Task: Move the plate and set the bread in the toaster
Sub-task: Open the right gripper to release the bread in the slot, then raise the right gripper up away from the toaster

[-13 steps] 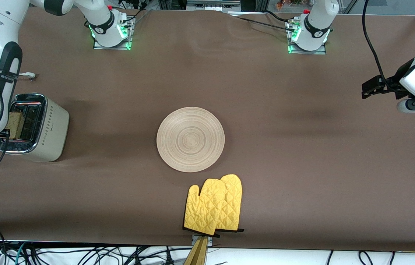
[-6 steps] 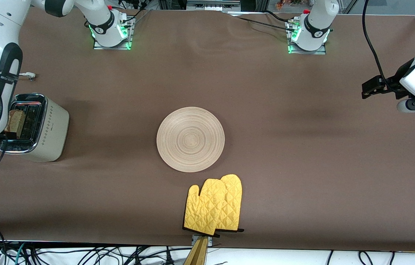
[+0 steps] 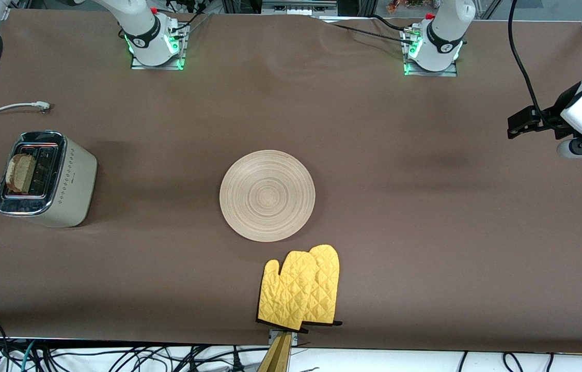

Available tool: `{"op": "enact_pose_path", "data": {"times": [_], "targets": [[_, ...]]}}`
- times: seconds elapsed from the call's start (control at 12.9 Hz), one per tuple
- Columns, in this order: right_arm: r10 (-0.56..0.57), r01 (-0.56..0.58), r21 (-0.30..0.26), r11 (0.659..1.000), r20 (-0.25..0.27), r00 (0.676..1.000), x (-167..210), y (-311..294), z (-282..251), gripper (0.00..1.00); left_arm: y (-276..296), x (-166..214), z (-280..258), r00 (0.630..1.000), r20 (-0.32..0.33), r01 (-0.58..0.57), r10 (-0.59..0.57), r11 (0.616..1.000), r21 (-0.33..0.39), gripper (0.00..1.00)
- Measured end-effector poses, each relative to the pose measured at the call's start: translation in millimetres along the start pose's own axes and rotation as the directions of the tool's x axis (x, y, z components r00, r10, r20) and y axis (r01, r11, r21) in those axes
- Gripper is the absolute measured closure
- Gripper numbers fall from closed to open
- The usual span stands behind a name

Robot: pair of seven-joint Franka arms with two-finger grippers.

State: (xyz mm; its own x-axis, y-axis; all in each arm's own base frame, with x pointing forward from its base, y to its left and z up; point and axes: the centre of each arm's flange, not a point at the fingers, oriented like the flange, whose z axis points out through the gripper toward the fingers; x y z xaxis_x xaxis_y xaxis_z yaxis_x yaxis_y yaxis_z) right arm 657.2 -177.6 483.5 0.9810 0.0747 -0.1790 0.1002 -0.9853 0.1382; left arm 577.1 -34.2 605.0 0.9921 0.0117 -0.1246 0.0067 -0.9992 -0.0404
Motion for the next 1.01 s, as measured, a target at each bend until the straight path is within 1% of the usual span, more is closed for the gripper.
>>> {"op": "enact_pose_path", "data": {"times": [0.16, 0.47, 0.62, 0.7, 0.78, 0.85, 0.93, 1.01], "targets": [[-0.039, 0.039, 0.007, 0.999, -0.022, 0.999, 3, -23, -20, 0.0, 0, 0, 0, 1.0, 0.0, 0.0, 0.0, 1.0, 0.0, 0.0], [-0.121, 0.121, -0.014, 0.993, -0.041, 0.992, 18, -82, -36, 0.0, 0, 0, 0, 1.0, 0.0, 0.0, 0.0, 1.0, 0.0, 0.0], [-0.089, 0.089, -0.012, 0.996, -0.046, 0.995, 21, -103, -45, 0.0, 0, 0, 0, 1.0, 0.0, 0.0, 0.0, 1.0, 0.0, 0.0], [-0.053, 0.053, -0.001, 0.999, -0.056, 0.997, 20, -115, -51, 0.0, 0, 0, 0, 1.0, 0.0, 0.0, 0.0, 1.0, 0.0, 0.0], [-0.018, 0.019, 0.027, 0.999, -0.066, 0.998, 19, -127, -58, 0.0, 0, 0, 0, 1.0, 0.0, 0.0, 0.0, 1.0, 0.0, 0.0], [0.003, 0.002, 0.068, 0.998, -0.072, 0.997, 15, -135, -63, 0.0, 0, 0, 0, 1.0, 0.0, 0.0, 0.0, 1.0, 0.0, 0.0], [0.004, 0.004, 0.109, 0.994, -0.071, 0.997, 10, -138, -65, 0.0, 0, 0, 0, 1.0, 0.0, 0.0, 0.0, 1.0, 0.0, 0.0], [-0.008, 0.017, 0.138, 0.99, -0.066, 0.998, 4, -135, -64, 0.0, 0, 0, 0, 1.0, 0.0, 0.0, 0.0, 1.0, 0.0, 0.0]]}}
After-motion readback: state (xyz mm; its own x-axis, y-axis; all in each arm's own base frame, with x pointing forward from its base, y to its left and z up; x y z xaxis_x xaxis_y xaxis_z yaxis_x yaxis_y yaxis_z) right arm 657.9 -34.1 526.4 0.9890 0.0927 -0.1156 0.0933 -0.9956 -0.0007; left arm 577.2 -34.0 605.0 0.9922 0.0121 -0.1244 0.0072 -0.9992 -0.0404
